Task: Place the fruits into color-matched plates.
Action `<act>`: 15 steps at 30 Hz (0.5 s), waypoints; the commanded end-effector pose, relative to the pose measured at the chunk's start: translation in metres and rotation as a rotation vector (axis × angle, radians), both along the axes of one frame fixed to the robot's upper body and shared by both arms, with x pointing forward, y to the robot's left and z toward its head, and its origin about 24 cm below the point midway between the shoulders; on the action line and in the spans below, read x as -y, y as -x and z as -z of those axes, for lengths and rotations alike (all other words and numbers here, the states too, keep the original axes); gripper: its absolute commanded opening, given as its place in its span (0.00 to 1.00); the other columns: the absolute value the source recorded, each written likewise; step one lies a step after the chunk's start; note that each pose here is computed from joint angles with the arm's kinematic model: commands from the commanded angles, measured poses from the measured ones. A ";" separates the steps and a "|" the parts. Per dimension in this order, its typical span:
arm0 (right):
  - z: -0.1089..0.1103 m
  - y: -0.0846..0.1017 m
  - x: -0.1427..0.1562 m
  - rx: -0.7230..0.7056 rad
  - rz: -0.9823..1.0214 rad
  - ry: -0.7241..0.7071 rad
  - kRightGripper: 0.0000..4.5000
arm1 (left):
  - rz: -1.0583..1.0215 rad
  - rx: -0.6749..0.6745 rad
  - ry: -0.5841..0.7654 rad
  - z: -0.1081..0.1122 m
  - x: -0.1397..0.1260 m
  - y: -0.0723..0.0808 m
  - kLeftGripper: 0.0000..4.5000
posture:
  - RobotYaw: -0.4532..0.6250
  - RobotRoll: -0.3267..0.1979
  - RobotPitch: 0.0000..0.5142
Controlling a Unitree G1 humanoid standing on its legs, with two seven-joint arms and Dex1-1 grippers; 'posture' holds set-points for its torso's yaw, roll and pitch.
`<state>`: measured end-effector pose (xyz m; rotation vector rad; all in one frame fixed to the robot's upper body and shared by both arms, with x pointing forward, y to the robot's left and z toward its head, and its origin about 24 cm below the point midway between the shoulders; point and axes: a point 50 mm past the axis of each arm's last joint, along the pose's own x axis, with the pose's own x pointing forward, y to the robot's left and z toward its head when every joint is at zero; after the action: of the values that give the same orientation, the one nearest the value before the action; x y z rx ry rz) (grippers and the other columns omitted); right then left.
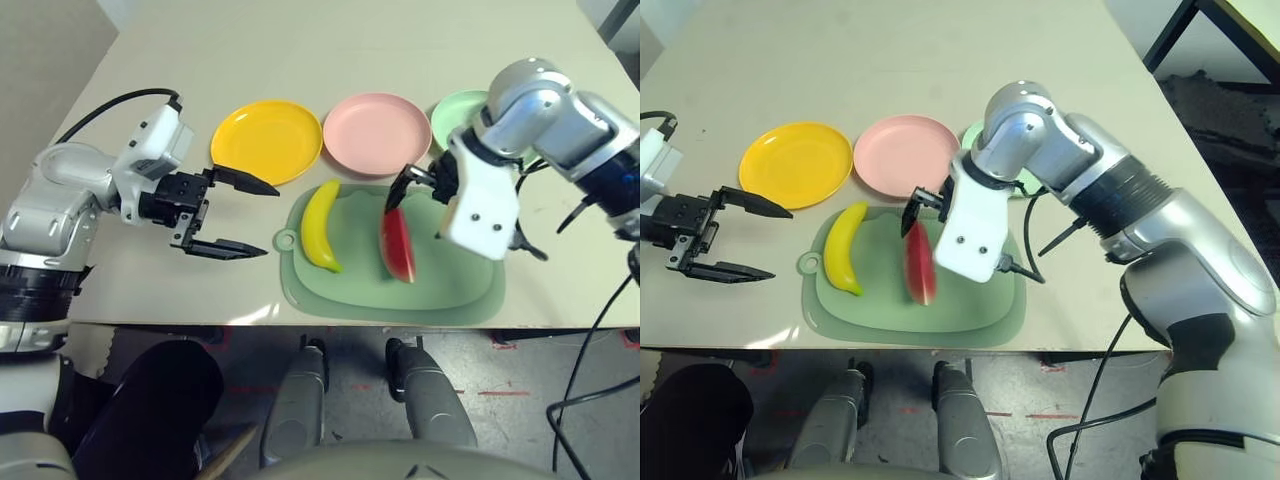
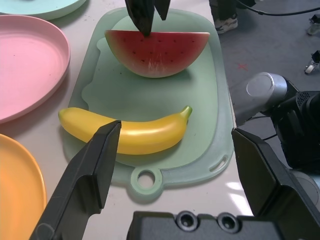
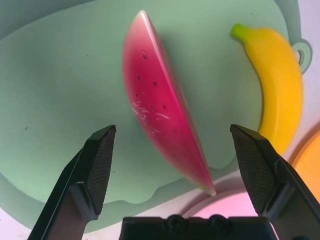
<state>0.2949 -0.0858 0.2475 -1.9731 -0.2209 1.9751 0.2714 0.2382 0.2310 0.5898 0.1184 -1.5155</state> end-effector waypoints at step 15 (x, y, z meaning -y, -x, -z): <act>0.029 0.005 -0.007 -0.027 -0.023 0.057 0.99 | 0.001 0.000 -0.018 0.004 0.000 -0.002 1.00 | 0.37 0.62 0.52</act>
<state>0.2911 -0.0806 0.2224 -1.9781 -0.1831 2.0320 0.2748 0.2391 0.2303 0.5956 0.1193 -1.5015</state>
